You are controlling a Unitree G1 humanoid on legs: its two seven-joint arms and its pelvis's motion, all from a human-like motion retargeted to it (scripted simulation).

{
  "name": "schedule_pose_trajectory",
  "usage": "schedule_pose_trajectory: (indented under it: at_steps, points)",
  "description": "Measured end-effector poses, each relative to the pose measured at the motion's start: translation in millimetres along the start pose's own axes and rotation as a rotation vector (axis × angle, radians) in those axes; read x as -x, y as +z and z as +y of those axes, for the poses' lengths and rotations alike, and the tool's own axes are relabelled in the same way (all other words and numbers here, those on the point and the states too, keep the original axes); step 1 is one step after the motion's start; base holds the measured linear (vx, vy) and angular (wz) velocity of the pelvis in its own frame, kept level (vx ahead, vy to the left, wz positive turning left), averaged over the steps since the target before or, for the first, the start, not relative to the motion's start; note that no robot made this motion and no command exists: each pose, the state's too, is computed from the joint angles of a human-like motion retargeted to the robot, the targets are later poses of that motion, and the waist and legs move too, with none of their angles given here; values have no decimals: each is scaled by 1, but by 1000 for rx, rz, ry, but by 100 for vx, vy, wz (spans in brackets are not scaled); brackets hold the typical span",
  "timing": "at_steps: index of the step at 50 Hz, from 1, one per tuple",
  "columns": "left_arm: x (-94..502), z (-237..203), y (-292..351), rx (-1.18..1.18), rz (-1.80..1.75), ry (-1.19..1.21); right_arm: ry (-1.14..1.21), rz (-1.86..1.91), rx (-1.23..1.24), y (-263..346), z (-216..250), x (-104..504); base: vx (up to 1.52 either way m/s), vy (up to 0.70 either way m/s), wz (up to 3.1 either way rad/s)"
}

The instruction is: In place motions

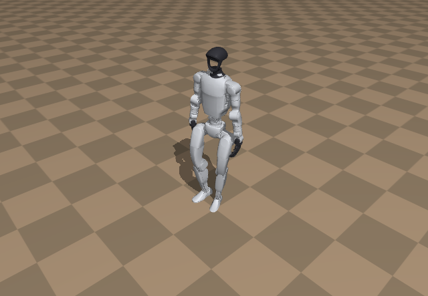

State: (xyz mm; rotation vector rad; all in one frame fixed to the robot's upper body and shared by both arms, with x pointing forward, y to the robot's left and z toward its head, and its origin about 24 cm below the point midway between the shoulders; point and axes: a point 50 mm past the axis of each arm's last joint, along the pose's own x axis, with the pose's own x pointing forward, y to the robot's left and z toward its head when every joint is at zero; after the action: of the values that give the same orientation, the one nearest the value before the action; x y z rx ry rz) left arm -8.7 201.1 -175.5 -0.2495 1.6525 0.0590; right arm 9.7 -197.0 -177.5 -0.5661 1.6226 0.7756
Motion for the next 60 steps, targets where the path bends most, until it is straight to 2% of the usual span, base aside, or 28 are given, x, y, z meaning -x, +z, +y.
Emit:
schedule_pose_trajectory:
  at_steps: [11,24,35,53,60]
  points:
    - [-5,-17,-14,4,45,-37,30,94,-48,-22,8,0,7,2,-1]
    - [-5,-20,-9,-105,57,-40,8,15,-68,-5,7,-2,3,6,-3]
    - [-4,-18,1,-87,20,-36,41,26,-28,-5,9,-2,0,1,0]
    - [-3,-1,-17,34,6,21,16,83,-102,-22,4,1,-4,4,10]
    - [-6,-14,-38,78,54,-32,-17,156,-81,-33,-3,4,-7,6,-8]
